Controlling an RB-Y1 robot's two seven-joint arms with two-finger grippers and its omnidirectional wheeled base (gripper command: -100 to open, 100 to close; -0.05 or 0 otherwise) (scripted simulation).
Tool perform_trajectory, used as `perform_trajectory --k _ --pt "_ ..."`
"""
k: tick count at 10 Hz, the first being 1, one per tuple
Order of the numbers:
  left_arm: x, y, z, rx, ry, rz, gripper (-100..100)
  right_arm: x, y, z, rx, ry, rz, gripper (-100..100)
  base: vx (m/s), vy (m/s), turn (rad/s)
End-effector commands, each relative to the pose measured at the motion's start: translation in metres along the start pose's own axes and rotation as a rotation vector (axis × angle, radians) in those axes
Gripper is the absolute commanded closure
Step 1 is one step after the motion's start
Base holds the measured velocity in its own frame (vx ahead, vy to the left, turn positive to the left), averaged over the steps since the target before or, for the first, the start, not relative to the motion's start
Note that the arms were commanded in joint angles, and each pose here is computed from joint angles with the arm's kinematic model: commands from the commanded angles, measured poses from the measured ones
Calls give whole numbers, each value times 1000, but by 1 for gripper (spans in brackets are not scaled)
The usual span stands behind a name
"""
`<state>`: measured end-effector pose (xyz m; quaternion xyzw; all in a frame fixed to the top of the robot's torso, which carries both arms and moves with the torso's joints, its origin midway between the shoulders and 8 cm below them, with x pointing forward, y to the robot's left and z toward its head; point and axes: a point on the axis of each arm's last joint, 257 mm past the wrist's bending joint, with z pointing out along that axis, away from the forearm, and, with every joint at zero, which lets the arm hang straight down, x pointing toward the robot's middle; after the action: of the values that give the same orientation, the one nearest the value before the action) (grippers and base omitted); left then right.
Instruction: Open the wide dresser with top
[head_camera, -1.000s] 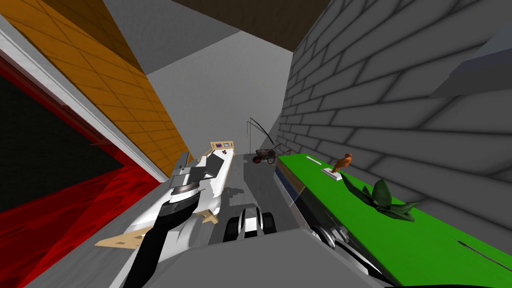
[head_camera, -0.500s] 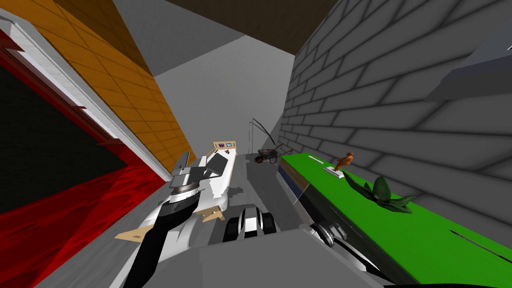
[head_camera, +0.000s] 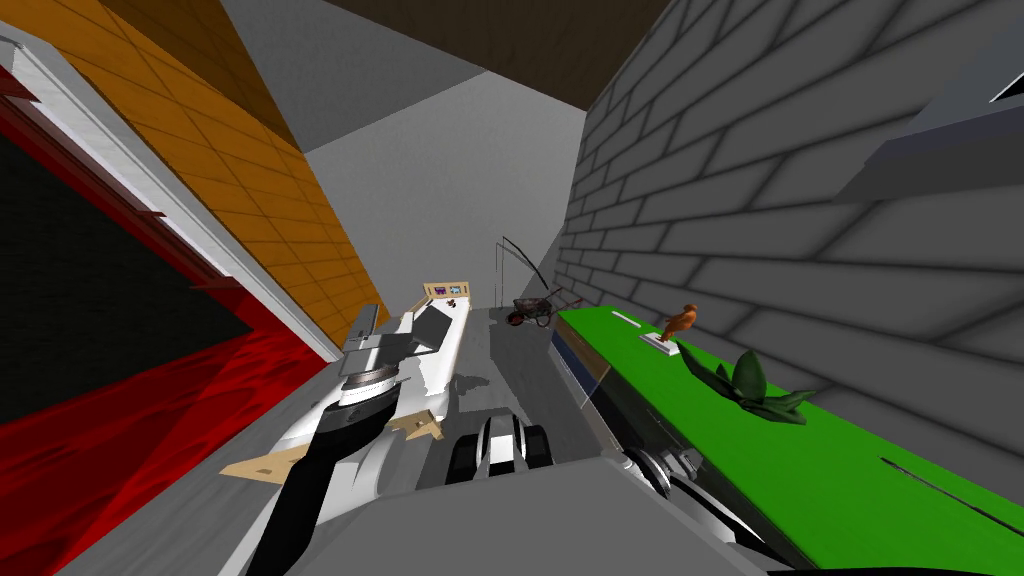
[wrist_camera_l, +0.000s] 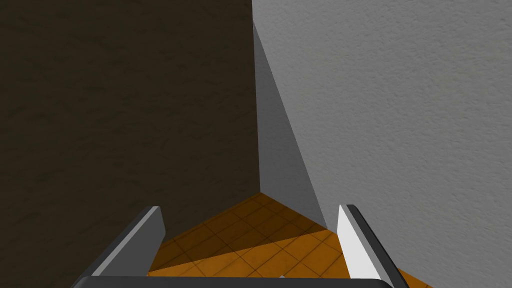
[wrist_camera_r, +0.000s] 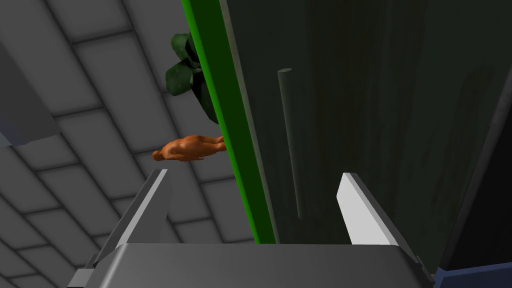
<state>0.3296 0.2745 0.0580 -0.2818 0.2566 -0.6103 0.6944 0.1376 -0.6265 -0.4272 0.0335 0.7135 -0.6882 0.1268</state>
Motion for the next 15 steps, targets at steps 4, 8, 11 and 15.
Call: perform_trajectory --k 4,8,11,15 --pt "0 0 0 0 0 0 0 2 -1 5 -5 1 0 100 4 -67 7" --pt "0 0 0 0 0 -1 0 -6 -1 9 -8 0 2 100 -32 144 0" --pt "0 0 0 0 0 -1 0 -15 16 -7 -57 -18 0 100 -9 112 -50" --pt "0 0 0 0 0 0 0 -33 22 -21 -69 -56 -5 100 3 35 -103"
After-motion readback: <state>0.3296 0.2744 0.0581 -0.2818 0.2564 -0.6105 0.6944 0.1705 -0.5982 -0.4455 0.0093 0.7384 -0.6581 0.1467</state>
